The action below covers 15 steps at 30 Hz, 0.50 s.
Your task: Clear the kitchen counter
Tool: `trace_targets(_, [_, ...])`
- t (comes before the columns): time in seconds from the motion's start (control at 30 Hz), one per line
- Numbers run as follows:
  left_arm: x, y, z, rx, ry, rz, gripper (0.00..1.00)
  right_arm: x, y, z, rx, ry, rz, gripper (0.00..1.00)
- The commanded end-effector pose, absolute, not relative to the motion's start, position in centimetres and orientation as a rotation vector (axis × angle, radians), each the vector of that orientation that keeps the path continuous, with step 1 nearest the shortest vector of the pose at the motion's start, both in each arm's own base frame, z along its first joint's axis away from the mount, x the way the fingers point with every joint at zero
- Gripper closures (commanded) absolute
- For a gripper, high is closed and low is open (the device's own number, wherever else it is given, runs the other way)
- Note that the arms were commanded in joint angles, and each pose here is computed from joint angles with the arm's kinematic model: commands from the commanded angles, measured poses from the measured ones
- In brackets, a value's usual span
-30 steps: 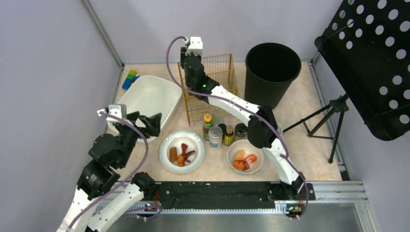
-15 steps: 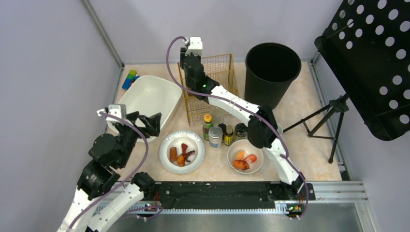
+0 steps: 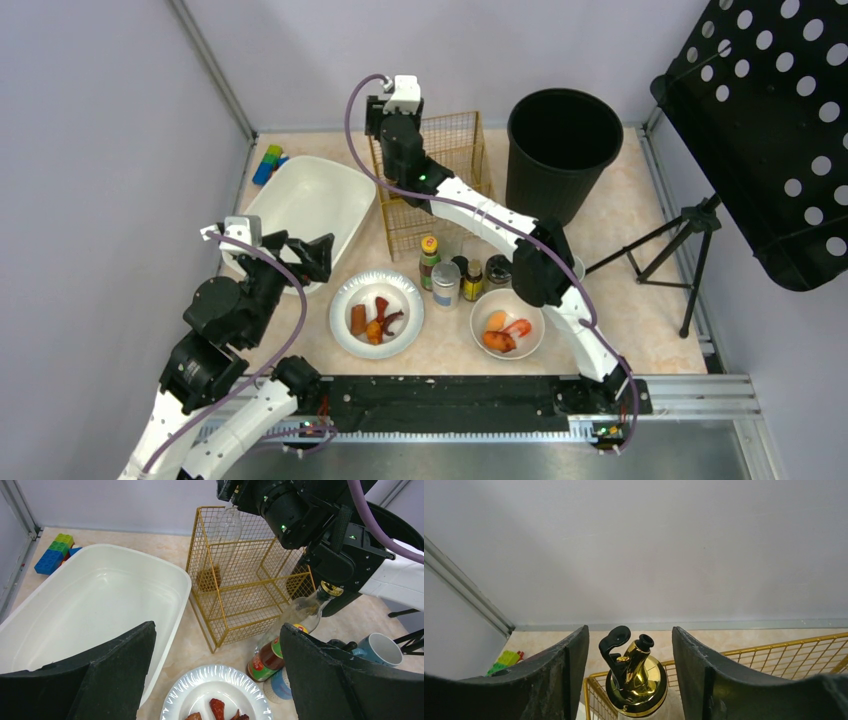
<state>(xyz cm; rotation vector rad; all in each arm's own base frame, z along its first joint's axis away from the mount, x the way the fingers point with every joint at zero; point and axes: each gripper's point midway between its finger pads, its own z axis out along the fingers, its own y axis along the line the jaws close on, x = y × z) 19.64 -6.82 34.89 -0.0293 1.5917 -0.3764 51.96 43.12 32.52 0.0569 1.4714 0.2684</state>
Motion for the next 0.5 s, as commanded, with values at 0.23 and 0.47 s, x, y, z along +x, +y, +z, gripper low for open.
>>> trace_targets(0.23, [20.1,-7.0,35.4,-0.028,1.571,-0.377,0.02,50.1,43.5,37.7,0.081,1.379,0.337,0.25])
trace_targets(0.47, [20.2,-7.1,35.2,-0.026,1.577,-0.37,0.02,47.0,42.5,43.2,0.093,1.291,0.333,0.23])
